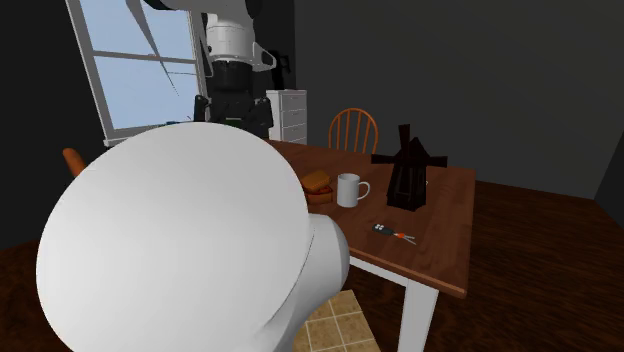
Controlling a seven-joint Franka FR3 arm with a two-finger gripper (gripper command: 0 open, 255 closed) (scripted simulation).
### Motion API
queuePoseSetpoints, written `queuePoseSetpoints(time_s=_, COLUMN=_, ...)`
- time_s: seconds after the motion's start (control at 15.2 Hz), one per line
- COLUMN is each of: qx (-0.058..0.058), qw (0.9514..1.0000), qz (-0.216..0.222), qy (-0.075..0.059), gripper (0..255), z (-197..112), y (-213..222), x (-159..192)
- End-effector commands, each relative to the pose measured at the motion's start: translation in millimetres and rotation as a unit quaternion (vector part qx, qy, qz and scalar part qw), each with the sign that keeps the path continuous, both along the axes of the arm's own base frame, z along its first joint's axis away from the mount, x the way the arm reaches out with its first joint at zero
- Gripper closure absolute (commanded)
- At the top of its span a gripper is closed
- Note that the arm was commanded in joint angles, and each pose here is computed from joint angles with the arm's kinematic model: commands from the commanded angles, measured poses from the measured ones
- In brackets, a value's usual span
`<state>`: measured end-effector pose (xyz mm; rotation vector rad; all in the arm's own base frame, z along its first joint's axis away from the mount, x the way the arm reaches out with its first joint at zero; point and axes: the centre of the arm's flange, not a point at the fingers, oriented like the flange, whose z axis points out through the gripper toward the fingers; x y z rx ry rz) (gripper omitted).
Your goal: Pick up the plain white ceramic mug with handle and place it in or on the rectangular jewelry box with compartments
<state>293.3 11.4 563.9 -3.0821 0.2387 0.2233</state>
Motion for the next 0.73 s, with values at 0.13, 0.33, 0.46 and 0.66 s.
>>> queuePoseSetpoints(time_s=0.13, qx=-0.001, qw=1.0, qz=0.007, qy=-0.006, gripper=0, z=-11, y=-20, x=11)
queuePoseSetpoints(time_s=0.33, qx=-0.003, qw=0.9997, qz=0.017, qy=-0.015, gripper=0, z=-27, y=-49, x=28)
queuePoseSetpoints(time_s=0.46, qx=-0.005, qw=0.9995, qz=0.023, qy=-0.022, gripper=0, z=-37, y=-68, x=40)
queuePoseSetpoints(time_s=0.66, qx=-0.006, qw=0.999, qz=0.033, qy=-0.031, gripper=0, z=-52, y=-97, x=58)
